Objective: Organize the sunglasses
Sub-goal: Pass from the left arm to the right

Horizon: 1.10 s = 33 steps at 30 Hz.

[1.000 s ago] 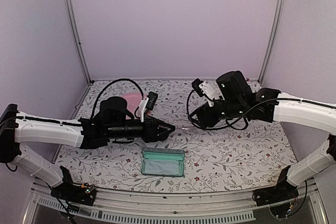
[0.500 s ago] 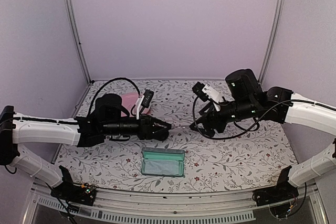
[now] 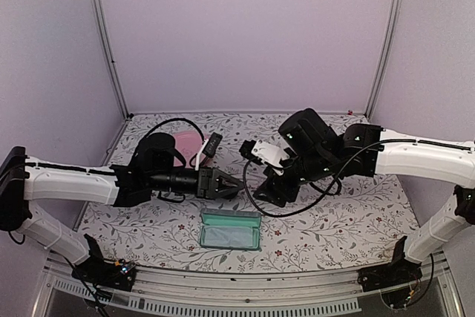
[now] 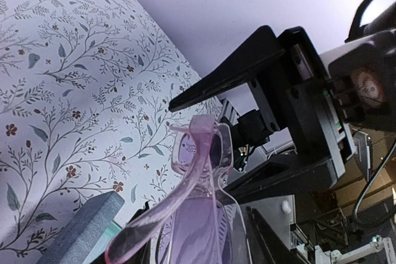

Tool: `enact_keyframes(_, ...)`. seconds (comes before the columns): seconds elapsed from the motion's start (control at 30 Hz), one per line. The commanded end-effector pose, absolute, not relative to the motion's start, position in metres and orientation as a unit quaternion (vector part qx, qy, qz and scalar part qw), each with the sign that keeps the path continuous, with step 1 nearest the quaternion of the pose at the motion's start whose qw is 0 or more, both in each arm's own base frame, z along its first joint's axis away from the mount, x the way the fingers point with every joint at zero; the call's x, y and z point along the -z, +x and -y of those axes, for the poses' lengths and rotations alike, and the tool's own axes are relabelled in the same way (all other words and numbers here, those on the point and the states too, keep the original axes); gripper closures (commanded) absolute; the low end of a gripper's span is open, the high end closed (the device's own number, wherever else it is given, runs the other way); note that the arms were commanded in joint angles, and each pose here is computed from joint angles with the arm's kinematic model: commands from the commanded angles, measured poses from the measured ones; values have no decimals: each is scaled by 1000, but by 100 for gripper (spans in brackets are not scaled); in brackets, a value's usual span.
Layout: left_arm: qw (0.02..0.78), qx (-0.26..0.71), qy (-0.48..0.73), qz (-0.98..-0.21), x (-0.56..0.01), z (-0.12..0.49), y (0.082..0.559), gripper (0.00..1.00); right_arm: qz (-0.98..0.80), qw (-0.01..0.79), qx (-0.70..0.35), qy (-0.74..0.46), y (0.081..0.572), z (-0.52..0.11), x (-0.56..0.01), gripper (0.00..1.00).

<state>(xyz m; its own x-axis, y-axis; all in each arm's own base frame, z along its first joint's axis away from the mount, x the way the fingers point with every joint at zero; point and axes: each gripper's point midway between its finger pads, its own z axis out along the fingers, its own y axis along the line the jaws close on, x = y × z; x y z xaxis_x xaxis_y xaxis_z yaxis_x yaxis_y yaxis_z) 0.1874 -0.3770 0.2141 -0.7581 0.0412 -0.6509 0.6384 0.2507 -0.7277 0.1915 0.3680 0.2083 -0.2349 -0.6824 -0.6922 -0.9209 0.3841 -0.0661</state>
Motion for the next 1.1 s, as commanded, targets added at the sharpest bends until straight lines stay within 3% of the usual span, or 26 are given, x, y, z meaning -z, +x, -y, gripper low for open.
enact_keyframes(0.0, 233, 596, 215, -738, -215, 381, 187, 92, -757, 341, -141, -540, 194, -373, -210, 33)
enact_keyframes(0.3, 202, 613, 202, -736, -208, 386, 184, 93, -751, 343, -124, -550, 190, -370, -202, 52)
enact_keyframes(0.87, 180, 613, 198, -743, -197, 388, 182, 93, -741, 351, -118, -561, 188, -377, -203, 63)
enact_keyframes(1.07, 175, 610, 195, -747, -192, 387, 181, 87, -740, 348, -120, -563, 186, -376, -200, 67)
